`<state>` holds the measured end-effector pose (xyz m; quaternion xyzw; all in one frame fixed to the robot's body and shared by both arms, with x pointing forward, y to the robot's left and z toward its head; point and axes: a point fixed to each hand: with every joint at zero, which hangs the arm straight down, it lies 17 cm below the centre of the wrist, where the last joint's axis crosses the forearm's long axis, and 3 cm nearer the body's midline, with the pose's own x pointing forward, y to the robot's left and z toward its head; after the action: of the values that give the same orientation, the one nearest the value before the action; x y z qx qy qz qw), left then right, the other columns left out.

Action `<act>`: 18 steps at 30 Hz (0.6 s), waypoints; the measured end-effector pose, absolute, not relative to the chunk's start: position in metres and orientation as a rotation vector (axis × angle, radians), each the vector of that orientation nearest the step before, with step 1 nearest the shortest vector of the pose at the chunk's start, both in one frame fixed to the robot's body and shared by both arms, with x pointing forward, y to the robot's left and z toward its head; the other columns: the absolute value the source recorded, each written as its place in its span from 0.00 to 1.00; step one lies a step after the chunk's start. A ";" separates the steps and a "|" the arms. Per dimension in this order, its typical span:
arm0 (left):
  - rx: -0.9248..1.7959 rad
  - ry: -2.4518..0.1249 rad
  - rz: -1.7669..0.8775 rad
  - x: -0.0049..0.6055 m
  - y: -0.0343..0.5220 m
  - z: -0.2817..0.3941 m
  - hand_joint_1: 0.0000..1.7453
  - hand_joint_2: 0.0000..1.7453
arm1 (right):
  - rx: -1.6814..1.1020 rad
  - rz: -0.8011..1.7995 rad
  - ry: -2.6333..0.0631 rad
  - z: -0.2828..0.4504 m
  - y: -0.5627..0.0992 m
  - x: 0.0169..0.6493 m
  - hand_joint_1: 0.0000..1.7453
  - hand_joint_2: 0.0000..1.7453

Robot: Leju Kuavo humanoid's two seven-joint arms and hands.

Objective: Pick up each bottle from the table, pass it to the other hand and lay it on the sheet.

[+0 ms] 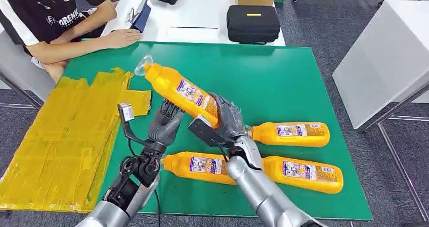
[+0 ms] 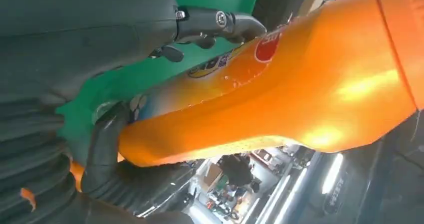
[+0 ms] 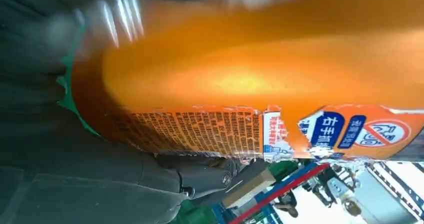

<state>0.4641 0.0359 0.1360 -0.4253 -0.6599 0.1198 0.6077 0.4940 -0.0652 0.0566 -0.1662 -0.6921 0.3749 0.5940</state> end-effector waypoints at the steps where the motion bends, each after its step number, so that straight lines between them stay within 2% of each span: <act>1: -0.980 -1.524 0.281 0.464 0.037 0.135 0.00 1.00 | -0.387 0.884 -1.605 0.056 -0.064 0.494 0.99 1.00; 12: -0.955 -1.521 0.327 0.464 0.046 0.126 0.00 1.00 | -0.370 0.981 -1.621 0.053 -0.044 0.486 1.00 1.00; 18: -0.949 -1.522 0.339 0.466 0.049 0.124 0.00 1.00 | -0.208 1.034 -1.692 0.054 -0.008 0.460 1.00 1.00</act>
<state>0.4656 0.0489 0.1244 -0.4112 -0.6598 0.1468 0.6116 0.4601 -0.0083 0.0541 -0.0878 -0.7127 0.4356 0.5428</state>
